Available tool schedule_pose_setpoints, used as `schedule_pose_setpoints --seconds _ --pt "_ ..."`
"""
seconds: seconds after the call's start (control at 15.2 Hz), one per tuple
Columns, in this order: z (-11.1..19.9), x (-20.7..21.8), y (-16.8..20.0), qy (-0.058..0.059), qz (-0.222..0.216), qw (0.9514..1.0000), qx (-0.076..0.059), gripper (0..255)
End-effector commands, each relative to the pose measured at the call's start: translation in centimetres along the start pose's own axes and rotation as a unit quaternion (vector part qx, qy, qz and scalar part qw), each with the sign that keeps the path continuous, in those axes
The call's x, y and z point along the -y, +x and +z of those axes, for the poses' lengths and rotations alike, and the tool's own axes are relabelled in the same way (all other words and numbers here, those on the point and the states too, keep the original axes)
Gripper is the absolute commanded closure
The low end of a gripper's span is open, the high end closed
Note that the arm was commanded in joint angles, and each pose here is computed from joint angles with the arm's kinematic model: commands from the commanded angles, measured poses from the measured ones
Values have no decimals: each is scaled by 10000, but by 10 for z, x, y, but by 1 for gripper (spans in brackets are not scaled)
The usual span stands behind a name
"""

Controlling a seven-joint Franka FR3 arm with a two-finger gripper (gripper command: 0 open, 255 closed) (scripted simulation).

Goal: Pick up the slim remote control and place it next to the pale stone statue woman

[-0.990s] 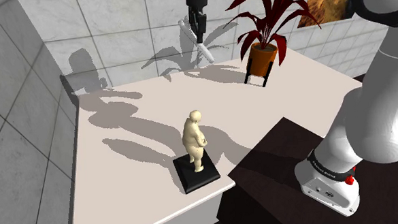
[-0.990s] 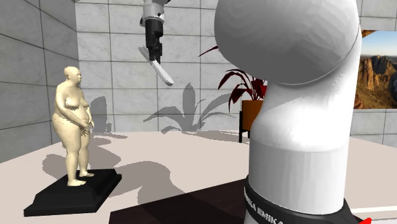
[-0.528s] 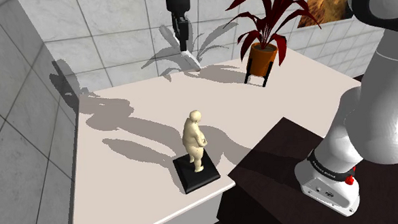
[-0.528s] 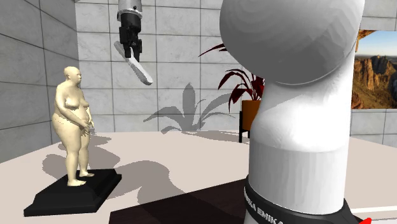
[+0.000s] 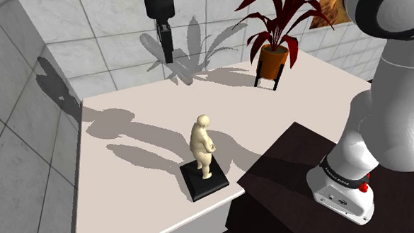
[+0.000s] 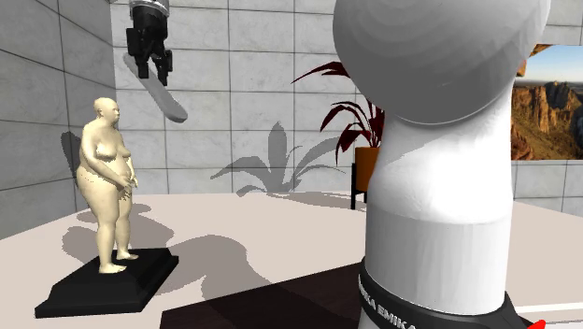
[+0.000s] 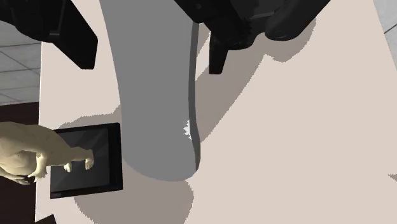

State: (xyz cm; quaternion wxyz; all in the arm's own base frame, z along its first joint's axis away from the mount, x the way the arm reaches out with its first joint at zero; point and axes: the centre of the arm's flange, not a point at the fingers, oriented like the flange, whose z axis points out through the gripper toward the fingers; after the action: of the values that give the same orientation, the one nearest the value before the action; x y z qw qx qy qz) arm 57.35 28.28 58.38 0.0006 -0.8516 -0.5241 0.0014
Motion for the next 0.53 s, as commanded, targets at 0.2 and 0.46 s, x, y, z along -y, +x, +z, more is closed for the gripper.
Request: schedule_pose_setpoints --seconds 0.2,0.46 --pt "1 38 57 -1 6 10000 -3 255" --pt "0 75 109 -1 6 10000 -3 255"
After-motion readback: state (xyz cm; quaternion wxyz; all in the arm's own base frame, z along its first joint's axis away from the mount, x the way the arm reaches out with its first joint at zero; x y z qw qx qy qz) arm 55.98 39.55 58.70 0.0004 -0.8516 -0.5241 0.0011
